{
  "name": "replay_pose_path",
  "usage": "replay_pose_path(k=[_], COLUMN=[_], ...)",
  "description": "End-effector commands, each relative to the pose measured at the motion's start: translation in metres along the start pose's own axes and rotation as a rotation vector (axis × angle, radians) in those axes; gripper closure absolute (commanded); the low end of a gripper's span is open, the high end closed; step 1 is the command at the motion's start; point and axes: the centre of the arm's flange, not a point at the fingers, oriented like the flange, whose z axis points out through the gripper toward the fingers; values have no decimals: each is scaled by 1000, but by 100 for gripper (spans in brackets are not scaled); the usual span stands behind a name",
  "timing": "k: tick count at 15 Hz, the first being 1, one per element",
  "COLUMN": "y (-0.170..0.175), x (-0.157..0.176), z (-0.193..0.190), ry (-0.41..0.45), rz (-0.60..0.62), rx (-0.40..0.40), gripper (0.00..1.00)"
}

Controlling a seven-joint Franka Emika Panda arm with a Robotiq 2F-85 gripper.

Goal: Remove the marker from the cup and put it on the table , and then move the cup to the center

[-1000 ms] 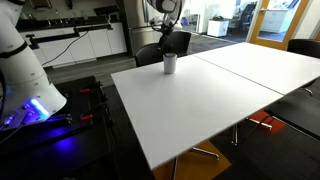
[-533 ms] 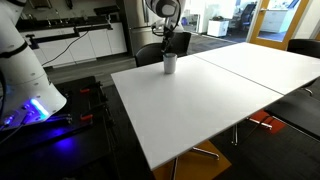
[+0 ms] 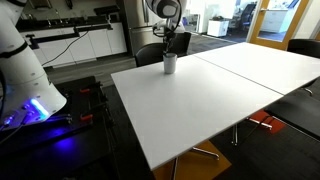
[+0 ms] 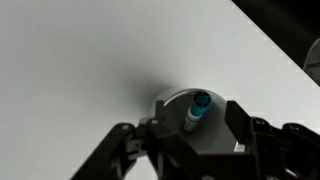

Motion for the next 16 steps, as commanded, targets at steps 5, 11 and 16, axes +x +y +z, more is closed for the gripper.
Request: replay_pose_path(k=[5, 11, 16], y=[-3, -5, -6], x=[-1, -1, -1], z=[3, 8, 11], ry=[18, 8, 6], rz=[24, 20, 20], rx=[0, -6, -9], gripper=[74, 55, 58])
